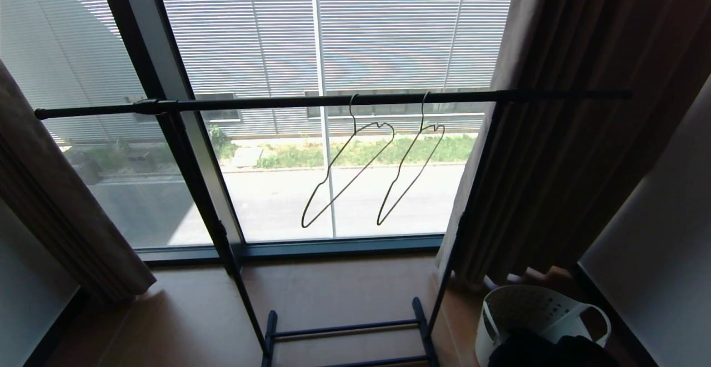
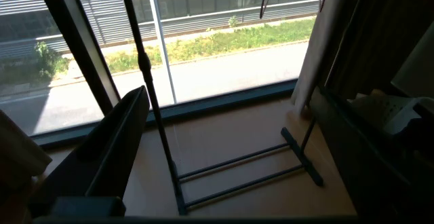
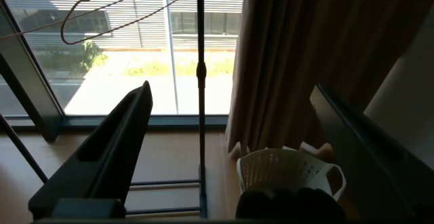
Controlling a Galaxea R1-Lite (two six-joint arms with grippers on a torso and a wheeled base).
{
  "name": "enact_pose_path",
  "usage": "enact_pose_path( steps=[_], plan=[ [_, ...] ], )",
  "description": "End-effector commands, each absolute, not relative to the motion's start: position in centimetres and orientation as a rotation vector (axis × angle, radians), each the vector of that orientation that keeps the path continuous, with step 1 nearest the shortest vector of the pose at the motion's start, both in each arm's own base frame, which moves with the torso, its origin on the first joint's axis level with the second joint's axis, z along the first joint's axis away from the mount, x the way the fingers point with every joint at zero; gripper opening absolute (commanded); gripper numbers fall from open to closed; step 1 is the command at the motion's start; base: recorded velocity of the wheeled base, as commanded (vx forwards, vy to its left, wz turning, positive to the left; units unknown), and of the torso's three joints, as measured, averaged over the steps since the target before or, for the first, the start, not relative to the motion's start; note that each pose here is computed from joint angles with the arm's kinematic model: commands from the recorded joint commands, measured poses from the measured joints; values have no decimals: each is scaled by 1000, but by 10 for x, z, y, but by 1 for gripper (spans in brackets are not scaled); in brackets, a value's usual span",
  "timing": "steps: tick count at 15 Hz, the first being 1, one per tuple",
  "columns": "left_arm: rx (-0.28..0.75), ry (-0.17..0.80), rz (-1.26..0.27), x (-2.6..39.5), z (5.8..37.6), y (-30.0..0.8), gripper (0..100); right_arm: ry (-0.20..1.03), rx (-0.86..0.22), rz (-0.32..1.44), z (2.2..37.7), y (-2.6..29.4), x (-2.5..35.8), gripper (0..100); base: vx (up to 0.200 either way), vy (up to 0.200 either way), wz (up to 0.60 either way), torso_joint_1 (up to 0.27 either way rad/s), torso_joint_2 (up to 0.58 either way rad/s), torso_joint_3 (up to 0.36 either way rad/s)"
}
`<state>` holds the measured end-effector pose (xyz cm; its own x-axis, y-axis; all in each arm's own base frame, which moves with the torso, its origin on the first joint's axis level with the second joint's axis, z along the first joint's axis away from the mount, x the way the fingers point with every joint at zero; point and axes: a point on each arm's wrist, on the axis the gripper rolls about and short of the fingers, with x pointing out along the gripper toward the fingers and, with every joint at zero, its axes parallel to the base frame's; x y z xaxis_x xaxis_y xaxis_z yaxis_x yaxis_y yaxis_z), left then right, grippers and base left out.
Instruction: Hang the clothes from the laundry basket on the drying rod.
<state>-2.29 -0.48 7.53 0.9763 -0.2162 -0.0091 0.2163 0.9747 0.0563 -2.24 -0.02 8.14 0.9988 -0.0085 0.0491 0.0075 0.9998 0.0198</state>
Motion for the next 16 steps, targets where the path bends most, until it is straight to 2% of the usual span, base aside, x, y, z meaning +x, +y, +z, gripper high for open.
enact_pose_path(
  steps=[1,16],
  plan=[
    [57,4,-218,-23,75,-5,100,-51,22,-7,82,0,-22,100,0,0,0,0,0,0],
    [66,5,-223,-23,75,-5,100,-51,-11,1,82,0,-22,100,0,0,0,0,0,0]
  ],
)
